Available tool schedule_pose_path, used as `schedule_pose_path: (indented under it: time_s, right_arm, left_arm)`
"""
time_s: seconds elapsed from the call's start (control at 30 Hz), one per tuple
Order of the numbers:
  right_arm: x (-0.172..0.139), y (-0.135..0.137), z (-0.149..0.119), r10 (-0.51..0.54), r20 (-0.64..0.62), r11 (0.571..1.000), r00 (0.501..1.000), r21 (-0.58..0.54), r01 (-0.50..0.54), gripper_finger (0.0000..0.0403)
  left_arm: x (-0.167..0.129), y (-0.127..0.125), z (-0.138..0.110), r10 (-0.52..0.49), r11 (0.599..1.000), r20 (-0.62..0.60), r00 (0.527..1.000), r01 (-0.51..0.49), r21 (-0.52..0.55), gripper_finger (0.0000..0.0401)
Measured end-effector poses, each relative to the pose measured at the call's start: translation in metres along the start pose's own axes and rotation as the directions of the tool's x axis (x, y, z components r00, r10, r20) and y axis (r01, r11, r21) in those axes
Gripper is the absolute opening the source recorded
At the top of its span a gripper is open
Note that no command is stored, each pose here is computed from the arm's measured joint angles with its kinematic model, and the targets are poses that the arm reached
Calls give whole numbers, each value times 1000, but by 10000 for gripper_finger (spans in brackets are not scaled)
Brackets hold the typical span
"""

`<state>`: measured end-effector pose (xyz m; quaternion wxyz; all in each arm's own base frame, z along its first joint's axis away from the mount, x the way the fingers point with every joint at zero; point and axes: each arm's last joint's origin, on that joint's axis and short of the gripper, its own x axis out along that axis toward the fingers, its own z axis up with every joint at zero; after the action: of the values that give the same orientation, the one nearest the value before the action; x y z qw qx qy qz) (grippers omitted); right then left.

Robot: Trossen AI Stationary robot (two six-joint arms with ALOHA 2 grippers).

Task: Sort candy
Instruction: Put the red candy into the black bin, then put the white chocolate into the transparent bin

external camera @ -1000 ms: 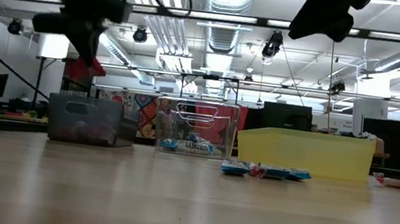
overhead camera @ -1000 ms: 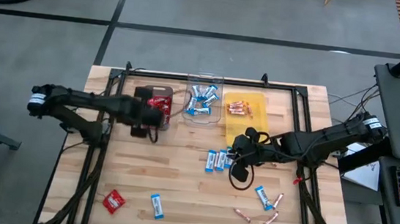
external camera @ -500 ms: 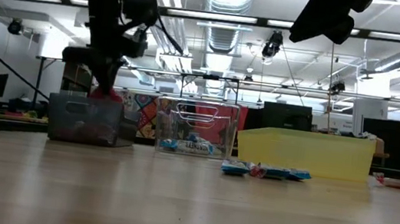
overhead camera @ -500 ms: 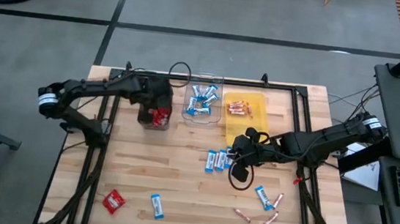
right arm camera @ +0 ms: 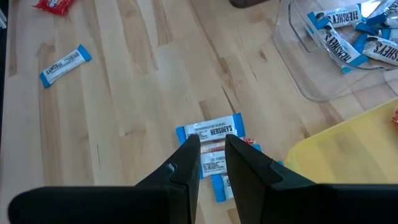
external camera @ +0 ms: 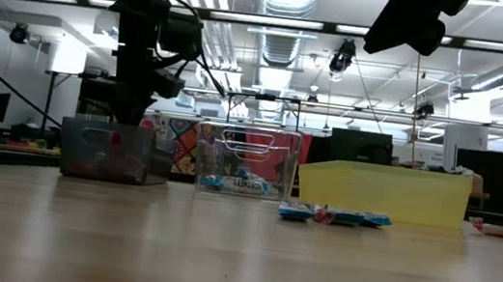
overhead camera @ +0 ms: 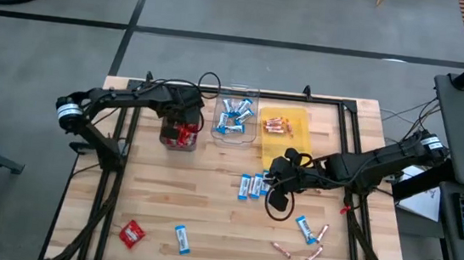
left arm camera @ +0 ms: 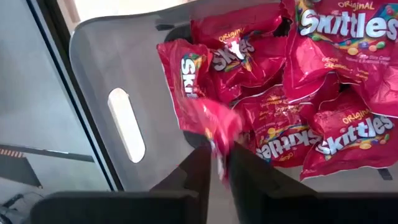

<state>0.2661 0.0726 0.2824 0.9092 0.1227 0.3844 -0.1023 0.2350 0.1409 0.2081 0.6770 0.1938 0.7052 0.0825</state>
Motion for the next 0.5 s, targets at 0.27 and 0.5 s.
schedule_pose_path:
  time_s: [0.27,0.5]
  right_arm:
    - [0,0,0,0,0,1000,1000,1,0,70]
    - [0,-1,0,-9,4,994,1000,112,8,70]
  left_arm:
    - [-10,0,-5,17,999,20,1000,-16,-39,93]
    - [-37,-2,-11,44,946,108,993,-7,-324,92]
